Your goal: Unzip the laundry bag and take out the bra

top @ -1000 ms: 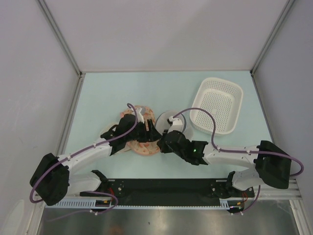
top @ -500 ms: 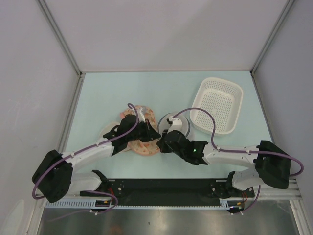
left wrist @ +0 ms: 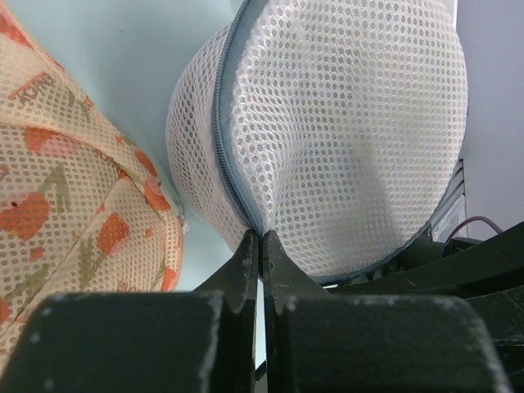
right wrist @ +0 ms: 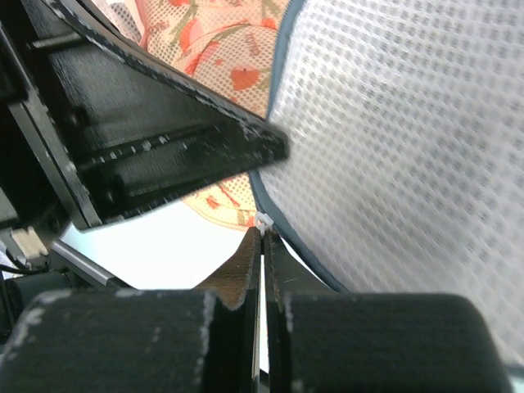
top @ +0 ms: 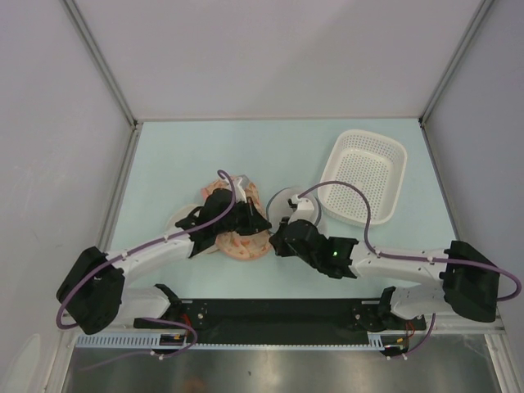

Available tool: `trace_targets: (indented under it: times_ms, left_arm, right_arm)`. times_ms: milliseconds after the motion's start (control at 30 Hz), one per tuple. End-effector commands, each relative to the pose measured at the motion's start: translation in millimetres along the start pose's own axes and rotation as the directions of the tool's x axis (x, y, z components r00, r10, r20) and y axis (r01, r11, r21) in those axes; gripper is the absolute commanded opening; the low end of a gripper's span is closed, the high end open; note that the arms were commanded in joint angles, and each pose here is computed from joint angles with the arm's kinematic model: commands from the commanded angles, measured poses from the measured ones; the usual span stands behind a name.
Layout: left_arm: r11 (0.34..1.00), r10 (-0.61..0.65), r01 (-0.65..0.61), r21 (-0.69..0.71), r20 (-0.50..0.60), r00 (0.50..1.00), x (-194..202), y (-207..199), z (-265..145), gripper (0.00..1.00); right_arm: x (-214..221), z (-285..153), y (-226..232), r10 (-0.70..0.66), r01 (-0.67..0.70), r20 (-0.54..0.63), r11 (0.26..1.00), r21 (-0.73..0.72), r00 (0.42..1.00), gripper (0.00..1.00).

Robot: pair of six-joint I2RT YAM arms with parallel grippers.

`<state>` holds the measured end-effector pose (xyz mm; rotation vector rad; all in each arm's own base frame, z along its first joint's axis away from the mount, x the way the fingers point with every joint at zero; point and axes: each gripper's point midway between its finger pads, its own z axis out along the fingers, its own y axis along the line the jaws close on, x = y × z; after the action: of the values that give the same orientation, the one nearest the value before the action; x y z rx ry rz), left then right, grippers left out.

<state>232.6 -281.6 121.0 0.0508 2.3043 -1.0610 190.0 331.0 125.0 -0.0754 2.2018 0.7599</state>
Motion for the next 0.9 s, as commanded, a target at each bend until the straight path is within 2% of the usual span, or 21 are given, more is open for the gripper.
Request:
trace_targets:
  times_ms: [0,433,867]
  left_arm:
    - [0.998,0.055,-0.055,-0.014,0.041,0.998,-18,-6,1,0.00]
    - [0.994,0.101,-0.098,-0.056,0.048,0.994,-30,0,4,0.00]
    - [0.974,0.226,-0.225,-0.027,0.056,0.973,-60,-24,15,0.00]
  right_arm:
    - [-6,-15,-15,0.025,-0.026,0.029,0.999,0.040,0.999,0.00]
    - [-8,-42,-58,0.031,-0.041,0.068,0.988,0.146,0.997,0.00]
    - [-4,-35,-42,0.050,-0.054,0.043,0.995,0.087,0.998,0.00]
